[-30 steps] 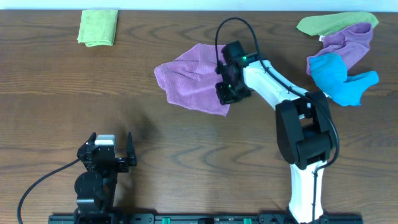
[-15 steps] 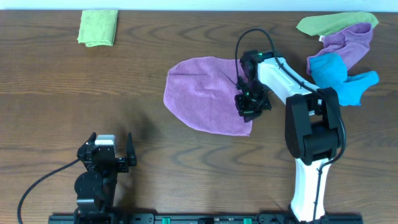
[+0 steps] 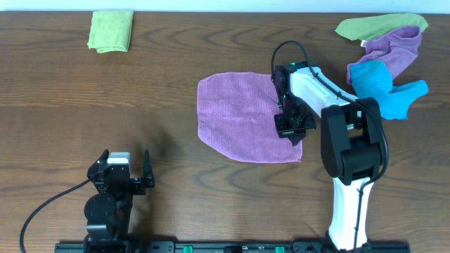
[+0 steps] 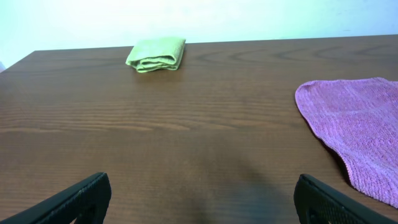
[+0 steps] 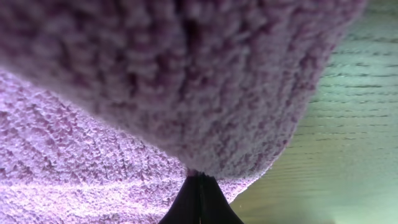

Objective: Fold the cloth
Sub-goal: 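Drag the cloth's right edge rightward with the right gripper to flatten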

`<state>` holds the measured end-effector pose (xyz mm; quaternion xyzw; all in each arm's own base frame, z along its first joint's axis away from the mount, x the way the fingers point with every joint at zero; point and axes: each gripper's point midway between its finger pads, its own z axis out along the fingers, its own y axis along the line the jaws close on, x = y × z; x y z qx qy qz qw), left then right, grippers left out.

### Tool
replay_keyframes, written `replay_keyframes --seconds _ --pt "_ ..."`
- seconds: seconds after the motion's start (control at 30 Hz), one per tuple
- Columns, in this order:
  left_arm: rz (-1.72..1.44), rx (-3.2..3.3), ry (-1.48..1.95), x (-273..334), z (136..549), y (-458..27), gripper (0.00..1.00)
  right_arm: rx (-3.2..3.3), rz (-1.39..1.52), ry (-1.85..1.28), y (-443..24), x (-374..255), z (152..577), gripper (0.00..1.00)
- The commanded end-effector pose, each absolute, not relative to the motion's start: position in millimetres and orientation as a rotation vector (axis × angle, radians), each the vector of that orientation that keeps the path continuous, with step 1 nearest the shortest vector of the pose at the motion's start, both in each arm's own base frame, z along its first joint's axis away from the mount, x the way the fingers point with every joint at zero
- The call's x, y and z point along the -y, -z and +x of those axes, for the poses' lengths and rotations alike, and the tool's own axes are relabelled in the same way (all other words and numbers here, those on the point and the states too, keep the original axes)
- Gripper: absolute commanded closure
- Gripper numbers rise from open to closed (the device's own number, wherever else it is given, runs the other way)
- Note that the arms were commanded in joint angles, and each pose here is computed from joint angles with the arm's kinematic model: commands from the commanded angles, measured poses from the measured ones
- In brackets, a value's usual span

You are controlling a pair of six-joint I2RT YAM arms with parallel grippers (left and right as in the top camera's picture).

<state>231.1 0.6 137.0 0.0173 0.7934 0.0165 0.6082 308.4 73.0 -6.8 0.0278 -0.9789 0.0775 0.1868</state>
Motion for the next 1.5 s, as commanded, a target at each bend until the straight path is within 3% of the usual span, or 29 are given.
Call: replay_keyframes --seconds 0.0,0.17,0.63,0.7,0.77,0.83,0.9,0.97,1.13,1.47 --pt "0.06 -1.859 -0.053 -0.7 230.9 -124.8 0.05 2.783 0.021 -0.266 21.8 -64.6 317.5 0.98" --pt "0.06 -1.859 -0.053 -0.7 230.9 -124.8 0.05 2.854 0.022 -0.241 -7.6 -68.3 324.0 0.98" --pt "0.06 -1.859 -0.053 -0.7 230.9 -124.8 0.05 3.289 0.044 -0.059 -150.1 -76.1 339.4 0.98" --pt "0.06 -1.859 -0.053 -0.7 230.9 -124.8 0.05 3.337 0.045 -0.035 -165.4 -76.5 338.2 0.85" --pt "0.06 -1.859 -0.053 -0.7 230.9 -124.8 0.05 3.38 0.062 0.08 -183.0 -85.4 333.7 0.6" --pt "0.06 -1.859 -0.053 -0.7 230.9 -124.8 0.05 3.392 0.122 0.222 -192.6 -98.8 330.9 0.45" --pt "0.06 -1.859 -0.053 -0.7 230.9 -124.8 0.05 3.381 0.226 0.393 -202.8 -115.6 325.0 0.22" --pt "0.06 -1.859 -0.053 -0.7 230.9 -124.8 0.05 3.351 0.298 0.494 -209.4 -124.7 315.3 0.12" --pt "0.06 -1.859 -0.053 -0.7 230.9 -124.8 0.05 3.291 0.405 0.625 -220.6 -135.4 295.4 0.05" --pt "0.055 -1.822 0.006 6.1 233.2 -133.4 0.05 3.24 0.525 0.619 -234.1 -128.8 260.3 0.05"
